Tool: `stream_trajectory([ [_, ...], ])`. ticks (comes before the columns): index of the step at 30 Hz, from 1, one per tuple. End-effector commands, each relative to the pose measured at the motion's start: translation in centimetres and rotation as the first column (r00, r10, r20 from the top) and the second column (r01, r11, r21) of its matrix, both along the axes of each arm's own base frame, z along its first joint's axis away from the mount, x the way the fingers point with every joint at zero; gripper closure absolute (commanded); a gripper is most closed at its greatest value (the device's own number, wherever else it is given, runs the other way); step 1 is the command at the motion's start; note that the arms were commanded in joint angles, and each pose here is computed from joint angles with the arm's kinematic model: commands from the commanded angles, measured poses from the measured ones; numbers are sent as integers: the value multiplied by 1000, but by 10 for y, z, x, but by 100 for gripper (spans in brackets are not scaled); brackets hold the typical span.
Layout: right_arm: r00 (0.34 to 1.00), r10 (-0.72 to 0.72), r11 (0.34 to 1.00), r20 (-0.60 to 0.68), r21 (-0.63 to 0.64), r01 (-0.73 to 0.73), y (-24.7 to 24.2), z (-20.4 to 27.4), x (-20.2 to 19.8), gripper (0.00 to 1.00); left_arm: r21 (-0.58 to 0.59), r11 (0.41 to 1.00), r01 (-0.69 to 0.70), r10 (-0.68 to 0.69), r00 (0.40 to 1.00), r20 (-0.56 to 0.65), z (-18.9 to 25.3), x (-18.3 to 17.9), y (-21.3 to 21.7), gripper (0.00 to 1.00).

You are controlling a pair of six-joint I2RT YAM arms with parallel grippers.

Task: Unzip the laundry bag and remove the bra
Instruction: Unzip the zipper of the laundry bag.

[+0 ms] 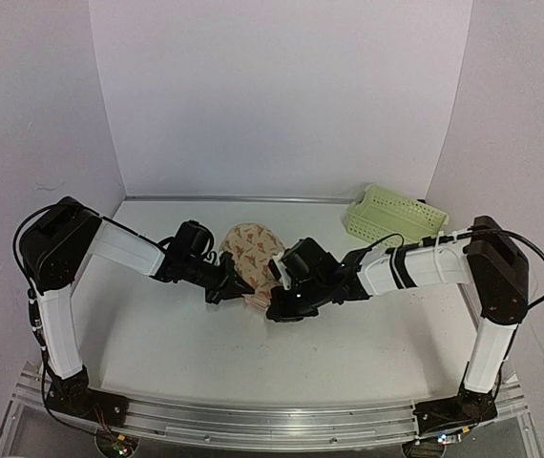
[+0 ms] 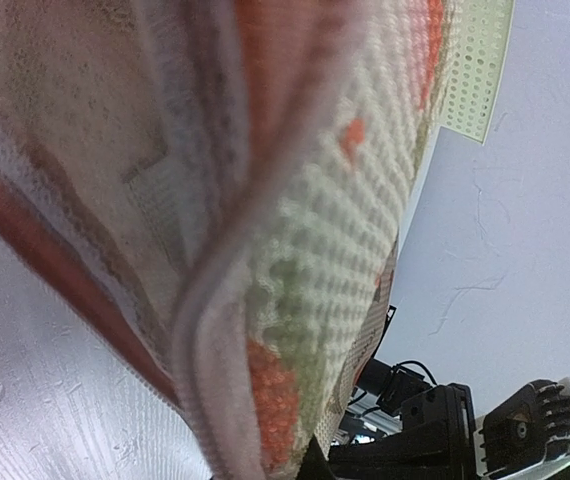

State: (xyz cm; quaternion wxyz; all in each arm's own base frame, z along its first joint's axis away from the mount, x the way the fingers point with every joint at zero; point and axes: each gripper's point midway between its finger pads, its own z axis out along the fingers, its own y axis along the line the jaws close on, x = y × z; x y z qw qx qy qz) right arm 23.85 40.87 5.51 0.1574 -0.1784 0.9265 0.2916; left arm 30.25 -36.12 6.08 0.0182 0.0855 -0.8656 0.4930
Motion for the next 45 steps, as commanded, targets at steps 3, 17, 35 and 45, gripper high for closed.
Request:
stream_trajectory([
  [3, 998, -30, 1000, 48, -7, 30, -23, 12, -5, 100, -53, 998, 19, -13, 995, 101, 29, 9, -5, 100],
  [17, 984, -171, 977, 51, -120, 176, -116, -20, 18, 100, -95, 988, 124, -106, 979, 175, 50, -13, -1, 100],
  [35, 985, -145, 987, 94, -51, 150, -129, -6, 9, 100, -90, 962, 256, -228, 943, 244, 60, -14, -12, 100],
  [45, 986, -134, 989, 95, -46, 139, -110, -9, -31, 100, 34, 963, 266, -265, 925, 274, 51, 25, -27, 100],
])
